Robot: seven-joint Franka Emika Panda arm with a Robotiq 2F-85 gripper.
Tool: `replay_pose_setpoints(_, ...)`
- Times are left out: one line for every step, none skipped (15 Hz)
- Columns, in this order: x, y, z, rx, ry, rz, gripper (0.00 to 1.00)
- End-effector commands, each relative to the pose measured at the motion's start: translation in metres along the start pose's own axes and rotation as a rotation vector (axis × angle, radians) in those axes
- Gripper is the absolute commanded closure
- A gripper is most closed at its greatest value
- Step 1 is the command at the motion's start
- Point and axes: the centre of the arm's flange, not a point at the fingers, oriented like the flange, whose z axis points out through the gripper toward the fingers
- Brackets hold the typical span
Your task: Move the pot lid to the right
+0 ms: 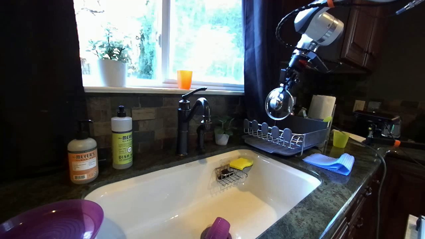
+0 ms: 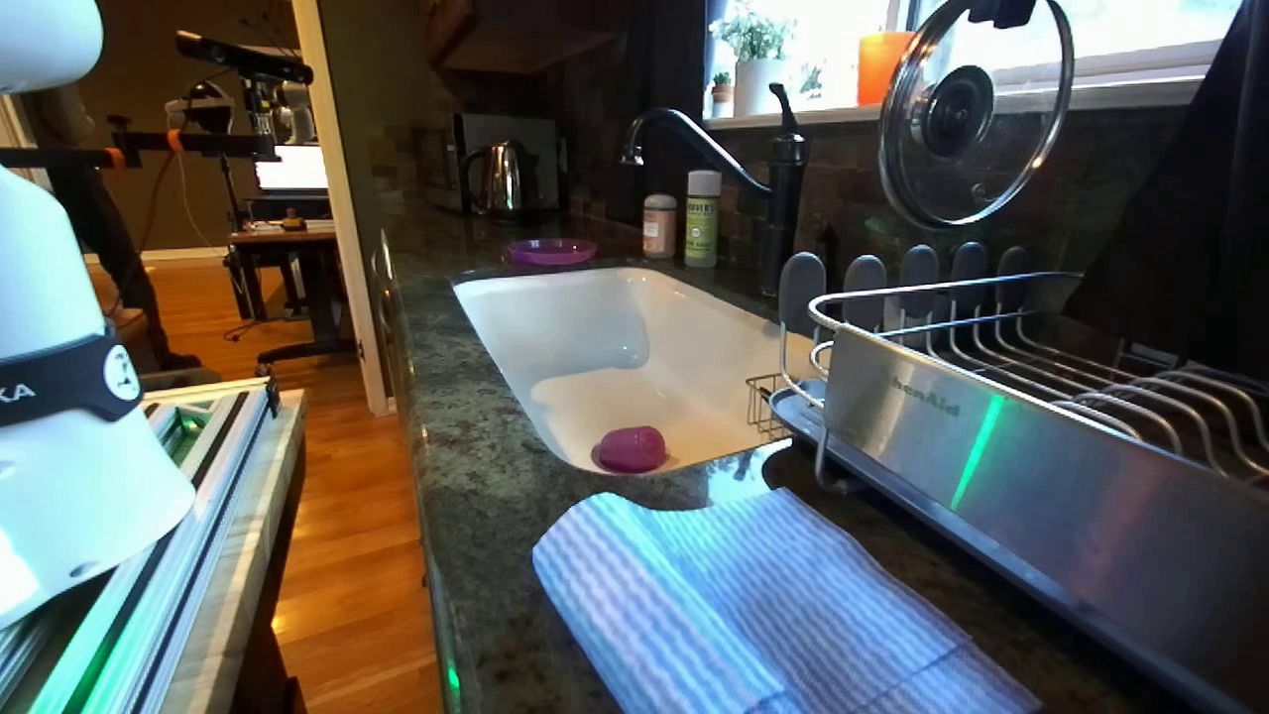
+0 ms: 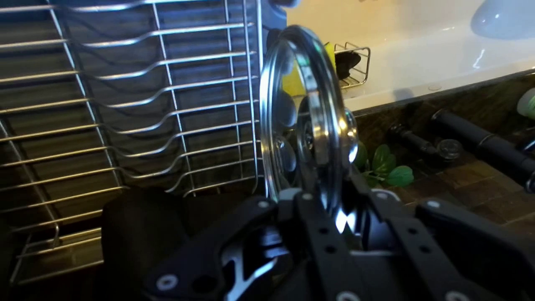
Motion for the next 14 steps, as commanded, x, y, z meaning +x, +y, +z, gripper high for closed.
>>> replay_pose_setpoints(-0.04, 0.023, -0.033, 0.087, -0.098, -0.06, 0.95)
replay_pose_setpoints(-0.05, 0.032, -0.04, 0.126, -0.152, -0.096, 0.95)
replay_pose_setpoints(-0.062, 0.04, -0.045, 0.155, -0.201, -0.118, 0.95)
replay_pose_setpoints(-0.071, 0.048, -0.049, 0.19, -0.257, -0.129, 0.95)
replay_pose_setpoints(-0.08, 0.053, -0.052, 0.212, -0.306, -0.136, 0.95)
replay_pose_setpoints(-0.086, 0.058, -0.056, 0.224, -0.343, -0.14, 0.95)
replay_pose_setpoints(-0.091, 0.062, -0.057, 0.235, -0.373, -0.146, 0.95)
replay_pose_setpoints(-0.094, 0.065, -0.059, 0.238, -0.395, -0.15, 0.95)
replay_pose_setpoints(-0.092, 0.065, -0.06, 0.229, -0.404, -0.146, 0.95)
replay_pose_setpoints(-0.09, 0.065, -0.06, 0.206, -0.402, -0.139, 0.95)
replay_pose_setpoints(-0.086, 0.065, -0.06, 0.184, -0.401, -0.141, 0.95)
replay_pose_setpoints(-0.081, 0.065, -0.059, 0.145, -0.378, -0.108, 0.95)
replay_pose_setpoints(-0.075, 0.067, -0.059, 0.107, -0.339, -0.048, 0.95)
replay_pose_setpoints(-0.069, 0.069, -0.06, 0.082, -0.292, 0.004, 0.95)
